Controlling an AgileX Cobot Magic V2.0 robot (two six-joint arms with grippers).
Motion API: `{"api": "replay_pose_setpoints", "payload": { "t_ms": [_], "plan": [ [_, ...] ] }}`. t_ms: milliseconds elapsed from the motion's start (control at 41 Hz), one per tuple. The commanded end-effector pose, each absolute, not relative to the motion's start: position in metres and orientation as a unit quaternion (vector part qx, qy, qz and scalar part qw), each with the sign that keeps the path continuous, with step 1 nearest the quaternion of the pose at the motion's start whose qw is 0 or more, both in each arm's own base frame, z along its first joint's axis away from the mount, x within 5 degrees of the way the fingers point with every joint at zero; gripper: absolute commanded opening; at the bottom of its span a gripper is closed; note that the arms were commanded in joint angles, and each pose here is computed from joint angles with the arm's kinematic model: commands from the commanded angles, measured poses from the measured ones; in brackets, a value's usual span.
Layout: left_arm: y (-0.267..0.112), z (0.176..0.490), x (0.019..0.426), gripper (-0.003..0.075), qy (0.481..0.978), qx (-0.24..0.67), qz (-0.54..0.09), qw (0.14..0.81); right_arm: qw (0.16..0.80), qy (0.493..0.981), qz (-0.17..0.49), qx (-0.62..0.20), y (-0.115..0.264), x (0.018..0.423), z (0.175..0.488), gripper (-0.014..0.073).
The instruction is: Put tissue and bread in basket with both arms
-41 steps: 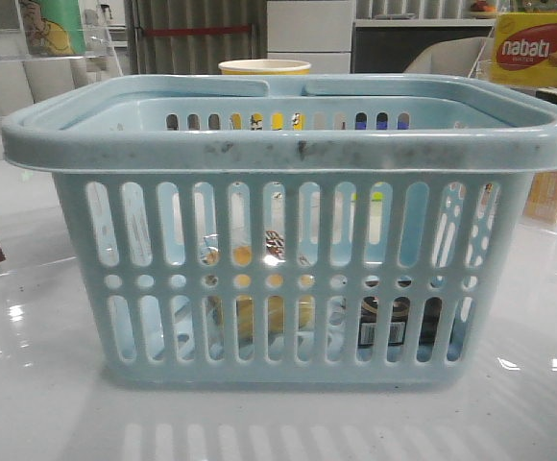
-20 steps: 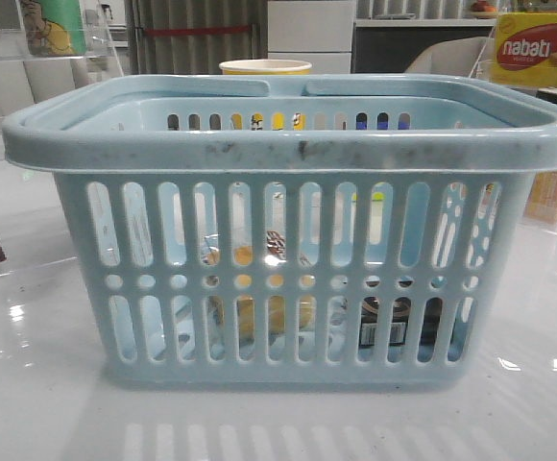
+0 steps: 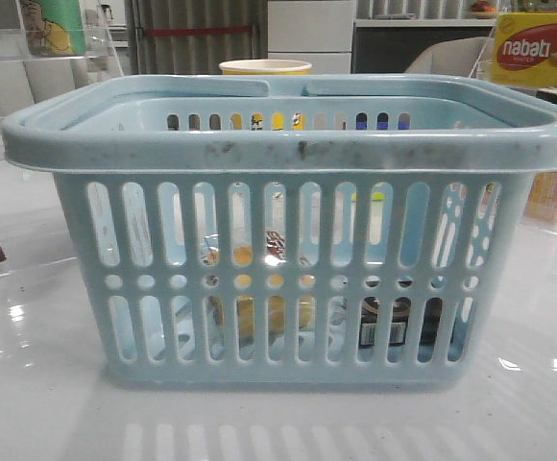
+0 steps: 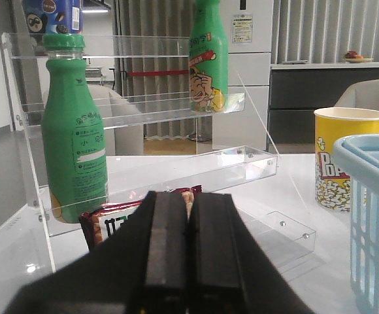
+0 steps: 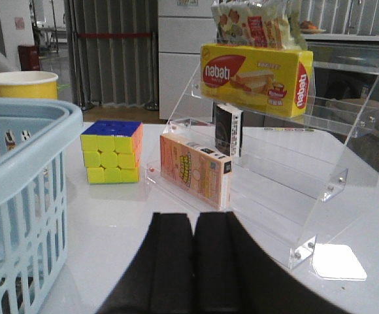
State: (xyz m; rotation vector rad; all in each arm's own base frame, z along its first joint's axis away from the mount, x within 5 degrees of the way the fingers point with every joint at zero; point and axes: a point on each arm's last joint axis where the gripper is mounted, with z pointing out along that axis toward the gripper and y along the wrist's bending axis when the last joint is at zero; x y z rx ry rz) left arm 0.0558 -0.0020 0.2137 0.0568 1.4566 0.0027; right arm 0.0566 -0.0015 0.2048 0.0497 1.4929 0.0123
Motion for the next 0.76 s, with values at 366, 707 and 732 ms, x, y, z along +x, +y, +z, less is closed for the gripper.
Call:
{"api": "replay_pose_setpoints", "payload": {
  "t_ms": [366,707,732],
  "plan": [
    [-0.0015,0.2203,0.0533,0.0093,0.629,0.02,-0.003,0.777,0.756,0.654,0.006,0.027,-0.0019,0.0542,0.2115,0.0039],
    [-0.0015,0.2203,0.0533,0.0094,0.629,0.02,-0.003,0.777,0.756,0.655,0.006,0.027,-0.0019,0.0542,0.2113,0.0039],
    [-0.0015,0.2203,0.0533,0.0094,0.629,0.02,-0.003,0.777,0.756,0.655,0.006,0.027,-0.0019,0.0542,0.2113,0.0039]
  ]
}}
